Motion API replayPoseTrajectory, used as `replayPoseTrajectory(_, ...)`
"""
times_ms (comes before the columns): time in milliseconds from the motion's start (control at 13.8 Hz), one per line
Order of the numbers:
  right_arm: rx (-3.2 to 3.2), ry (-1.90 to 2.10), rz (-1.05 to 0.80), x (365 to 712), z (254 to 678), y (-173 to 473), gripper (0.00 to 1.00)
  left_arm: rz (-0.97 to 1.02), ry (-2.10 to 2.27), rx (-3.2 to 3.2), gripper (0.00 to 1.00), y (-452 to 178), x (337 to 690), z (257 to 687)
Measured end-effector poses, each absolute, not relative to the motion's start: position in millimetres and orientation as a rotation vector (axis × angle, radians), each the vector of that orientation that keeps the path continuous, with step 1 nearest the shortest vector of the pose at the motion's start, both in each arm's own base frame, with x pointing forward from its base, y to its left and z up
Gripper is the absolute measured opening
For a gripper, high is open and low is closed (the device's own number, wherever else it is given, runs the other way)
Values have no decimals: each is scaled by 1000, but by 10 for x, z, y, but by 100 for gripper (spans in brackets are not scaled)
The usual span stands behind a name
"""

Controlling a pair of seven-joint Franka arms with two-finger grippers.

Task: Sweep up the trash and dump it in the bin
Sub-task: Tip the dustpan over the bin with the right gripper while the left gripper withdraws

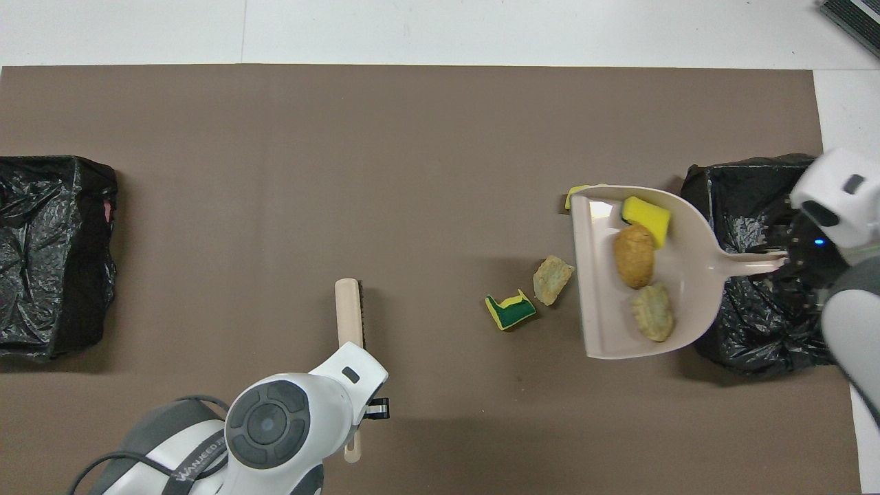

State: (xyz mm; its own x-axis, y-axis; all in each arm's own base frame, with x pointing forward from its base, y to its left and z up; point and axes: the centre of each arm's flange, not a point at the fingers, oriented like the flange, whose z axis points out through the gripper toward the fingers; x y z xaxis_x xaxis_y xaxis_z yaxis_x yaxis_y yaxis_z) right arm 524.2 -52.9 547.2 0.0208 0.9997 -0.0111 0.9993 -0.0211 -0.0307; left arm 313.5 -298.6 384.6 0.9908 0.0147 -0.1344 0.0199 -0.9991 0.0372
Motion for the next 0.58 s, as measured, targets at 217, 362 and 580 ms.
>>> replayPoseTrajectory(217, -2307, -2137, 26, 5005, 5505, -1712, 33, -223, 9, 3114, 26, -3055, 2930, 3669)
replayPoseTrajectory(362, -2404, -2136, 59, 4868, 5565, -2217, 33, -209, -10, 3114, 26, -3071, 2854, 3581)
replayPoseTrajectory(580, -2496, -2179, 192, 4769, 5639, -2564, 33, -186, -20, 3111, 26, -3058, 2793, 3476)
